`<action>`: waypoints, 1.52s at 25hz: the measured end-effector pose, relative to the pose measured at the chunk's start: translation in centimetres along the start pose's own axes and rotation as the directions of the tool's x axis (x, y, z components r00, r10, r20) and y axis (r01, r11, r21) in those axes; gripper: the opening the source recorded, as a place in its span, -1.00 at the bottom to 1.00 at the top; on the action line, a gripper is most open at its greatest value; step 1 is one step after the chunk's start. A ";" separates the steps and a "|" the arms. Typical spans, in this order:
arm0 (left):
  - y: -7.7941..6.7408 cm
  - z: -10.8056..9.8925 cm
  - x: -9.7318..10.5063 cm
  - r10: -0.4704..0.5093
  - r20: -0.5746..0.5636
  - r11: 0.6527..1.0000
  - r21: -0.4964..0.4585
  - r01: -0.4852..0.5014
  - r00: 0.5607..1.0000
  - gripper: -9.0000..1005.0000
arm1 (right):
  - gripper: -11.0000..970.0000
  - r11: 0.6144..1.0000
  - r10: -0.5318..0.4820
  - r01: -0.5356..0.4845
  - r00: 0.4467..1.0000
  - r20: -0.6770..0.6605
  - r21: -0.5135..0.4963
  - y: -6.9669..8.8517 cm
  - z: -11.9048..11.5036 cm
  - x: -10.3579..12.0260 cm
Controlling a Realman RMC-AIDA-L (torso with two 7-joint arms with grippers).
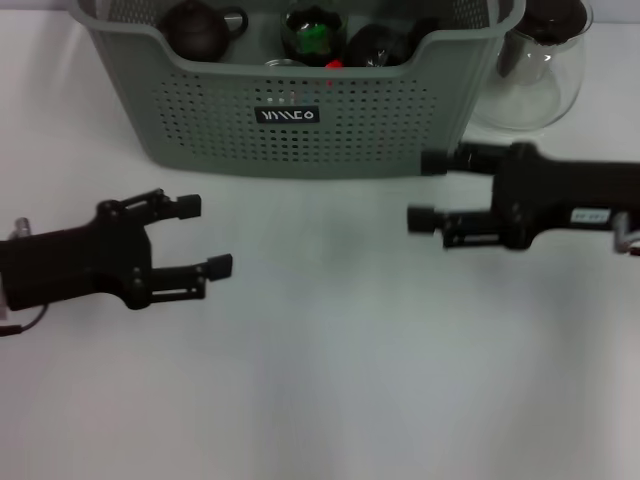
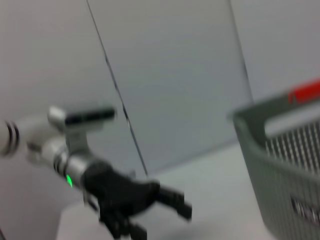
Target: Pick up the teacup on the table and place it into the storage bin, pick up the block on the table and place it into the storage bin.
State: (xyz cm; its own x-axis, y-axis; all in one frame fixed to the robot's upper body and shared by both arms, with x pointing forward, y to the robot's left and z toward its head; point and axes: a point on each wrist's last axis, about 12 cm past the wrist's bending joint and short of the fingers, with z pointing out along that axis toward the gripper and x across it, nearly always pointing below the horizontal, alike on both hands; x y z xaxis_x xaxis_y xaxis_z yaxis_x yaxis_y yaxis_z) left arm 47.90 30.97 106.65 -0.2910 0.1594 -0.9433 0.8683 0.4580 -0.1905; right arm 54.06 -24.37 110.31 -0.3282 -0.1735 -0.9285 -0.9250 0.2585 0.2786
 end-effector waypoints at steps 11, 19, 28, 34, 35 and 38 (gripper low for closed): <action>-0.1 1.7 0.3 -0.010 -0.027 0.999 0.036 0.011 1.000 0.74 | 0.77 0.999 -0.001 0.009 0.988 -0.157 0.048 -0.9 2.4 1.5; -0.2 1.6 0.6 -0.017 -0.028 0.999 0.033 0.018 0.999 0.75 | 0.77 0.998 -0.007 0.017 0.985 -0.171 0.056 -1.1 2.9 1.4; 0.1 1.6 0.6 -0.029 -0.025 0.999 0.013 0.030 0.999 0.75 | 0.77 0.998 -0.004 0.014 0.985 -0.170 0.059 -1.2 3.0 1.4; 0.1 1.7 0.6 -0.031 -0.025 0.999 0.015 0.031 0.999 0.76 | 0.77 0.998 0.003 0.008 0.986 -0.167 0.063 -1.2 2.8 1.3; 0.0 1.7 0.6 -0.030 -0.025 0.999 0.018 0.030 0.999 0.76 | 0.77 0.998 0.004 0.007 0.986 -0.167 0.062 -1.2 2.8 1.3; 0.0 1.8 0.5 -0.026 -0.026 0.999 0.024 0.027 0.999 0.76 | 0.77 0.998 0.003 0.008 0.986 -0.167 0.062 -1.2 2.8 1.3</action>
State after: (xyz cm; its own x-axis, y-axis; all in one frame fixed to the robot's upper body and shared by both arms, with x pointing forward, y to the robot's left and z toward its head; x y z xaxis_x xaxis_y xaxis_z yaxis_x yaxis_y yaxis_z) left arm 48.48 29.48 105.66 -0.3241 0.1701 -0.9306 0.8697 0.4407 -0.2223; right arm 55.34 -22.25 108.08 -0.3582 -0.3290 -0.8738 -0.9137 0.3157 0.2557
